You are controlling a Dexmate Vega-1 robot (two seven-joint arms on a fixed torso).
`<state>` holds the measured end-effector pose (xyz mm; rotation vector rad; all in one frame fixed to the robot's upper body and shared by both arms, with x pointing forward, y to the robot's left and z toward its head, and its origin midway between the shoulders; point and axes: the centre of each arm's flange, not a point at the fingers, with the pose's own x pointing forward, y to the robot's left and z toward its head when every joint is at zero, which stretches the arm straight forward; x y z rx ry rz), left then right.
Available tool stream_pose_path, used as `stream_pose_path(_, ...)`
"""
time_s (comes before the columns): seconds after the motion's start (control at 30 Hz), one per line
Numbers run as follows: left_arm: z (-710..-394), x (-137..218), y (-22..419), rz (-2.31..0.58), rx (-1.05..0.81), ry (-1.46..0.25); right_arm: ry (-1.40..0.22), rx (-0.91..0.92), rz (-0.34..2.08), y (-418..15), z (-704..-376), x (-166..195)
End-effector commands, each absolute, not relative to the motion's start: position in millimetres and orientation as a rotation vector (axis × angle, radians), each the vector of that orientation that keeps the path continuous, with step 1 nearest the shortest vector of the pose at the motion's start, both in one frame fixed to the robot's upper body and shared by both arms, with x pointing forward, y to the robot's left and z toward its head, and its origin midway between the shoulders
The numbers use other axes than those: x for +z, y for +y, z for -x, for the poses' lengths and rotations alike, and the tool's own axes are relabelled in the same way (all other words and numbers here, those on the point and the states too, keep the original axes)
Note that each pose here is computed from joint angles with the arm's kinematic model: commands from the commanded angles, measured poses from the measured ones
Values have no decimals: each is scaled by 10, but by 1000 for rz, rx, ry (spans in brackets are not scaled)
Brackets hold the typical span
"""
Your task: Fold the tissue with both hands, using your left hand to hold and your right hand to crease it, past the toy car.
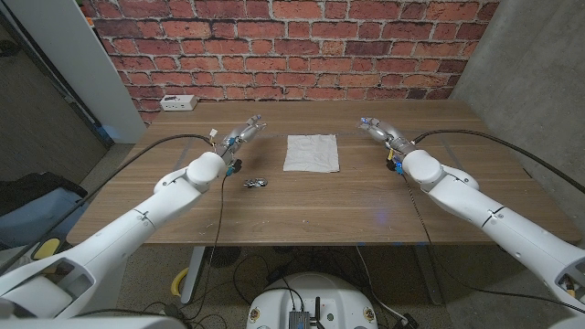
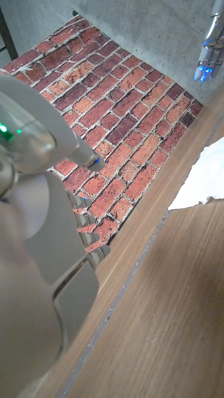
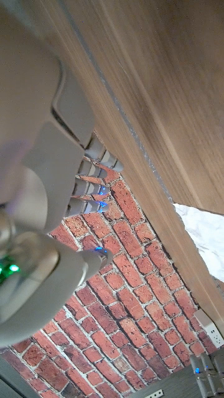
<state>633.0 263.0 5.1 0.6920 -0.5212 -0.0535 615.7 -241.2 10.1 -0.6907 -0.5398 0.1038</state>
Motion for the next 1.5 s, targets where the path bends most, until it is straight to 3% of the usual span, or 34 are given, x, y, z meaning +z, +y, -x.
stream_pose_path(0.03, -6024, 140, 2449, -924, 13, -553, -502, -21, 952, -2355, -6027, 89)
stream_pose_path(0.63, -5758, 97, 2322, -1142, 108, -529, -477, -61, 1170, -2063, -5801, 85)
stream_pose_path(1.5, -5699, -2, 2219, -1296, 88, -496, -436, -43, 1274, -1809, -5605, -123)
